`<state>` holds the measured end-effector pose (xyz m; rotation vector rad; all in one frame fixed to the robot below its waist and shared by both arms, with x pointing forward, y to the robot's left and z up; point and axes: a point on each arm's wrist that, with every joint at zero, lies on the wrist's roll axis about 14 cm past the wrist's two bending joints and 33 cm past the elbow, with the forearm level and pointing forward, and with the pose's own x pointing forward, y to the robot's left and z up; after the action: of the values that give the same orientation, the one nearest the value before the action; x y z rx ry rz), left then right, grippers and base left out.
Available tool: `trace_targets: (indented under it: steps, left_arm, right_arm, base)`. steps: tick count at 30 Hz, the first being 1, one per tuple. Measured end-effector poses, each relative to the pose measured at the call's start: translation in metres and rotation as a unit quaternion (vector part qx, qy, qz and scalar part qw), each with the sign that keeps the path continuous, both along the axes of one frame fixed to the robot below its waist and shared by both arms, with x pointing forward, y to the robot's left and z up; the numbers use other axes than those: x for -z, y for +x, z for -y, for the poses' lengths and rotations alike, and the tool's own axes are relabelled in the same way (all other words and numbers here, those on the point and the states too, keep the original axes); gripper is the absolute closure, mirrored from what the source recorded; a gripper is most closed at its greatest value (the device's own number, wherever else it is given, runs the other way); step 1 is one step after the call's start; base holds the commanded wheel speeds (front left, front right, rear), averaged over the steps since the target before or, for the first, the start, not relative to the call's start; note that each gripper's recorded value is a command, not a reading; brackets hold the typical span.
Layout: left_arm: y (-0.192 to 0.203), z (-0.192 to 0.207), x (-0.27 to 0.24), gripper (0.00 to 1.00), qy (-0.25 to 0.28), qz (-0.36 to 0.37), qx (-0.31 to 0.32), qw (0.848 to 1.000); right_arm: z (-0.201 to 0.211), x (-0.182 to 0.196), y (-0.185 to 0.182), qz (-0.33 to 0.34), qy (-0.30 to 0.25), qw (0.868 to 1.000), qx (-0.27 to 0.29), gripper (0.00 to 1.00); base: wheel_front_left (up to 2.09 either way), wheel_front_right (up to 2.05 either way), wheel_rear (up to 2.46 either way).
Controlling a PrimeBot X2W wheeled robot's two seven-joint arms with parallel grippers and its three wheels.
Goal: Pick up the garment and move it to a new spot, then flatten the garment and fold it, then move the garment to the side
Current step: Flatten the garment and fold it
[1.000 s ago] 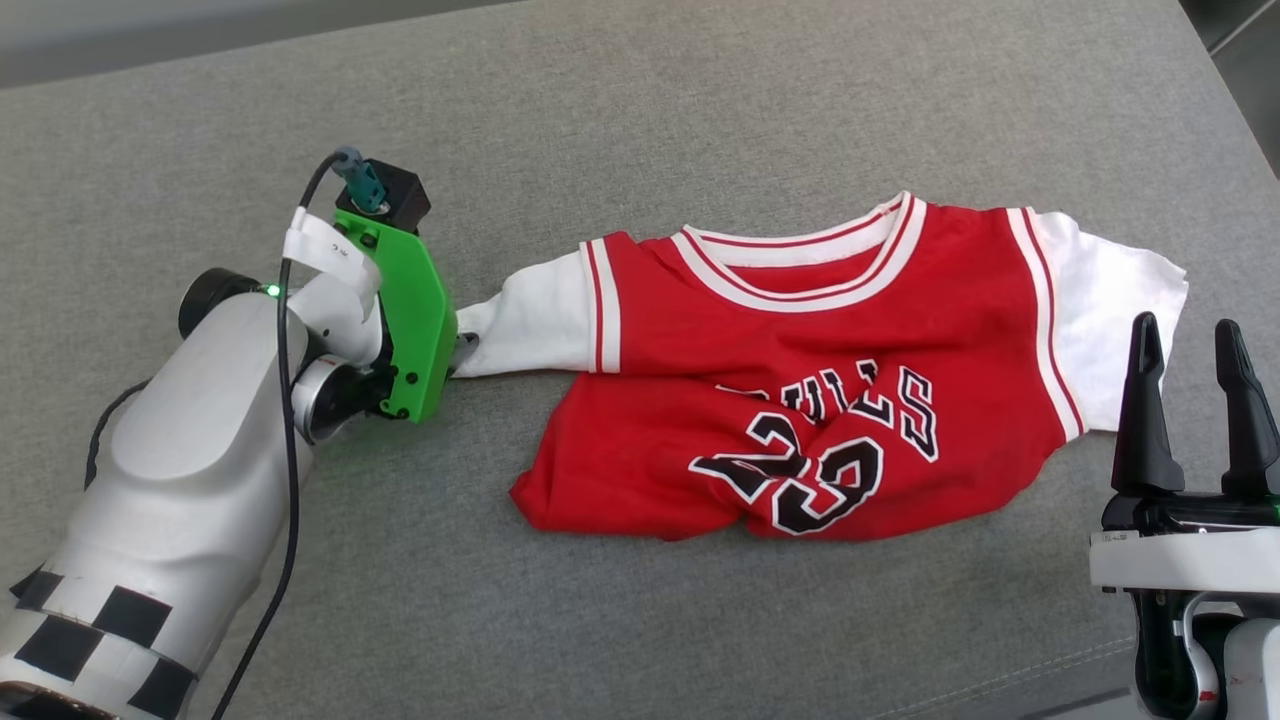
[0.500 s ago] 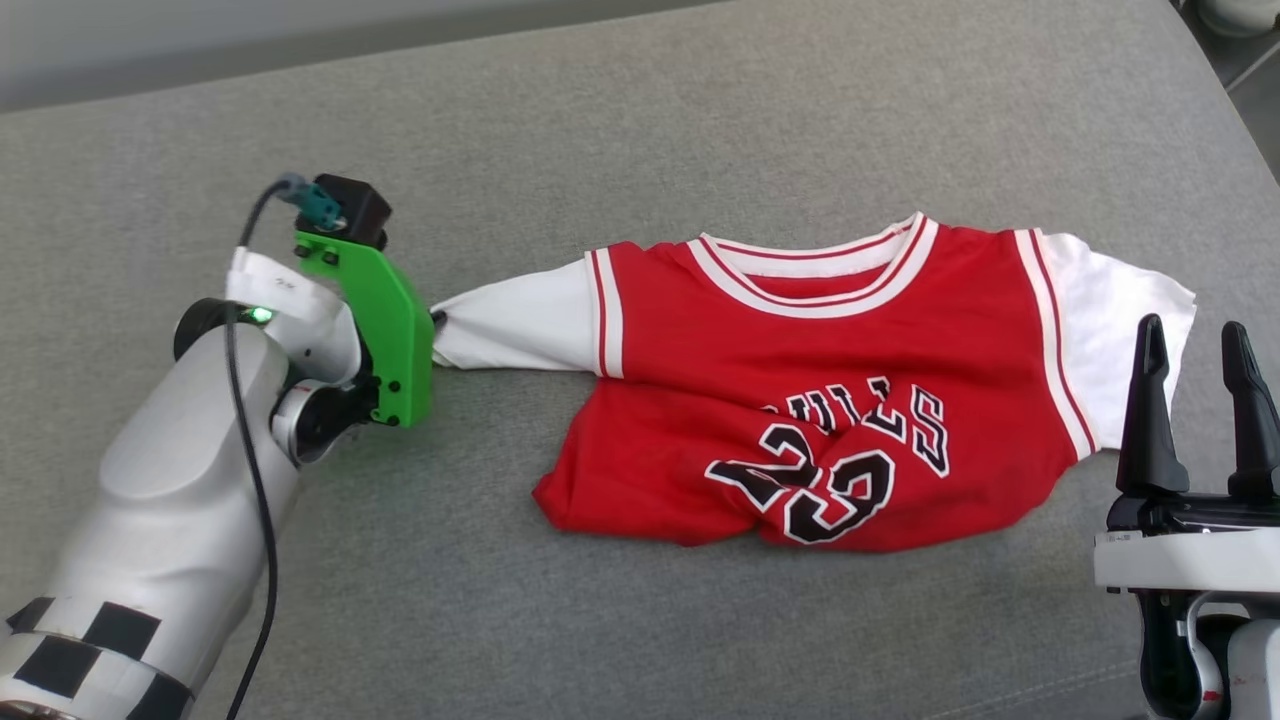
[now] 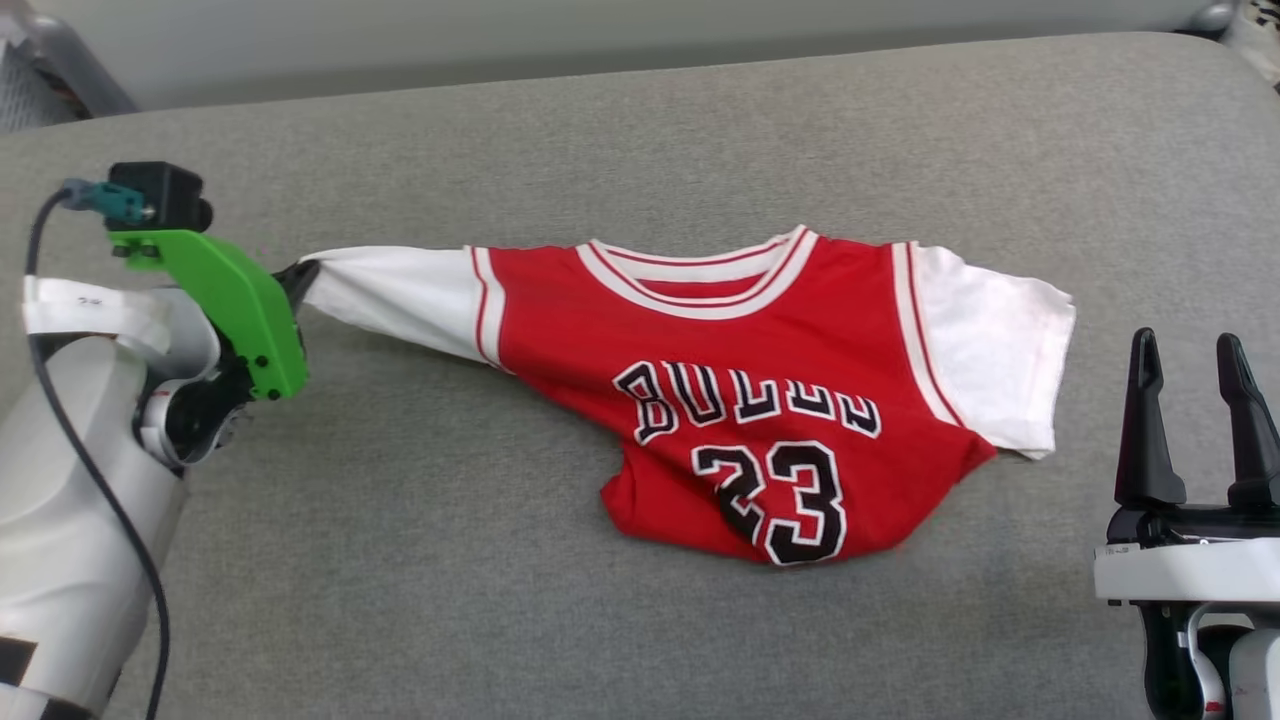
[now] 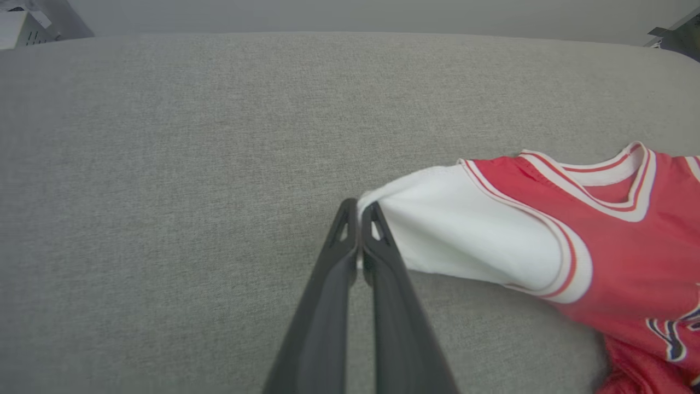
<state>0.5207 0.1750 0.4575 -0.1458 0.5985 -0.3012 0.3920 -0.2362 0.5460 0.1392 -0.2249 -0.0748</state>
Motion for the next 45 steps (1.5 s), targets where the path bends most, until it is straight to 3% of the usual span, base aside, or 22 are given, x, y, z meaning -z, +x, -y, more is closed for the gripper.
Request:
trace_targets:
  steps: [3,13,14,22,29,35,40,45]
  left_arm:
    - [-0.01,-0.028,0.019,1.0,0.011,-0.035,-0.035,0.999]
    - [-0.012,-0.03,0.056,1.0,0.014,-0.078,-0.054,0.995]
    - [-0.01,-0.026,0.057,0.0,0.022,-0.064,-0.049,0.996]
    - [0.005,-0.029,0.001,0.0,0.043,0.101,-0.054,0.992]
    - [-0.016,-0.004,-0.065,0.0,0.0,0.268,-0.038,0.963]
    - [-0.058,0.003,-0.086,0.0,-0.018,0.324,-0.056,0.944]
    - [-0.093,0.005,-0.113,0.0,-0.039,0.378,-0.094,0.92]
    - [-0.122,0.004,-0.111,0.0,-0.036,0.393,-0.116,0.912]
  right_arm:
    - [-0.008,0.008,0.007,-0.011,-0.001,1.0,-0.014,0.0]
    - [-0.01,0.028,0.017,-0.038,-0.002,0.999,-0.021,0.0]
    - [-0.01,0.03,0.017,-0.041,-0.002,0.999,-0.019,0.0]
    - [-0.012,0.017,0.013,-0.024,-0.006,0.999,-0.025,0.0]
    - [-0.01,0.001,0.0,-0.005,-0.012,1.0,-0.026,0.0]
    - [-0.014,-0.008,-0.01,0.007,-0.013,0.999,-0.034,0.0]
    - [-0.024,-0.012,-0.012,0.012,-0.009,0.999,-0.05,0.0]
    - [-0.03,-0.013,-0.01,0.014,-0.006,0.998,-0.058,0.0]
  base:
    - [0.0,0.0,0.0]
    - [0.0,0.0,0.0]
    - [0.0,0.0,0.0]
    - [0.0,0.0,0.0]
    - [0.0,0.0,0.0]
    - [0.0,0.0,0.0]
    - [0.0,0.0,0.0]
    - [0.0,0.0,0.0]
